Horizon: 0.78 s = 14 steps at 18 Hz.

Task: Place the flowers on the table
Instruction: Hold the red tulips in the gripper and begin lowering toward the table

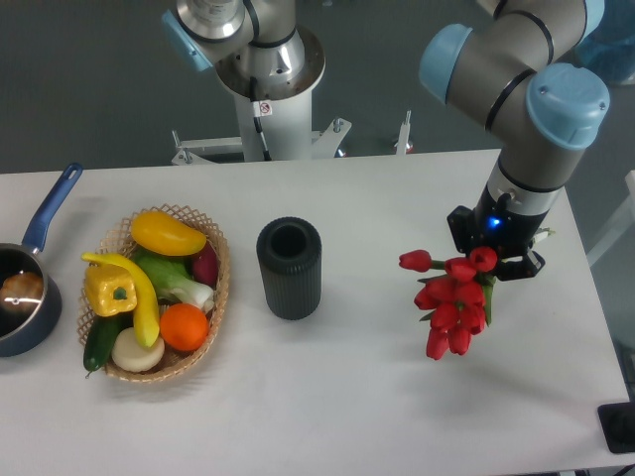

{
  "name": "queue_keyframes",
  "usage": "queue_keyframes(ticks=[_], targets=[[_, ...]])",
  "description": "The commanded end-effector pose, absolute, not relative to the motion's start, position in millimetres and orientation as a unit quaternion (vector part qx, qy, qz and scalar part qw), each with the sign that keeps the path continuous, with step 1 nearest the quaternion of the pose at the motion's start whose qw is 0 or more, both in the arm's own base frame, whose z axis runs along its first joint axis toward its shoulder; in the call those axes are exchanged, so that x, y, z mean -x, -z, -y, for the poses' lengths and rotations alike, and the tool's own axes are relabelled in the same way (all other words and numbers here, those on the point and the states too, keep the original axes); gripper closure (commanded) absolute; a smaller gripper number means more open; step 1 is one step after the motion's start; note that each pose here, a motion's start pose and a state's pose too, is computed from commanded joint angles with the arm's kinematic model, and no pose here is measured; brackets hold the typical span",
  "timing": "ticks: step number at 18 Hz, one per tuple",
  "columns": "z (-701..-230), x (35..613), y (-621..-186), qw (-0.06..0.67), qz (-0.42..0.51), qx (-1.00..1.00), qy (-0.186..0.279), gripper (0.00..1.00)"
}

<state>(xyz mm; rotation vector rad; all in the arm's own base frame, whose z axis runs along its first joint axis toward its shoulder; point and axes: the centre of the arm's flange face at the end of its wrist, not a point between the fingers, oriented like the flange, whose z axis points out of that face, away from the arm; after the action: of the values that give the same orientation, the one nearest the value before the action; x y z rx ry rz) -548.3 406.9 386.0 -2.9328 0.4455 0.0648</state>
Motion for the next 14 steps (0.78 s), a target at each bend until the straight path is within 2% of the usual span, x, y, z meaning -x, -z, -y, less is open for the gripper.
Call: queue_keyframes(ticks=[6,14], targets=[[-416.7,544.9,-382.0,0.084,-0.131,0.988,-0.023,1.0],[-424.7,521.9,-323.7,0.072,-0.144,0.987,-0.004,0.95]])
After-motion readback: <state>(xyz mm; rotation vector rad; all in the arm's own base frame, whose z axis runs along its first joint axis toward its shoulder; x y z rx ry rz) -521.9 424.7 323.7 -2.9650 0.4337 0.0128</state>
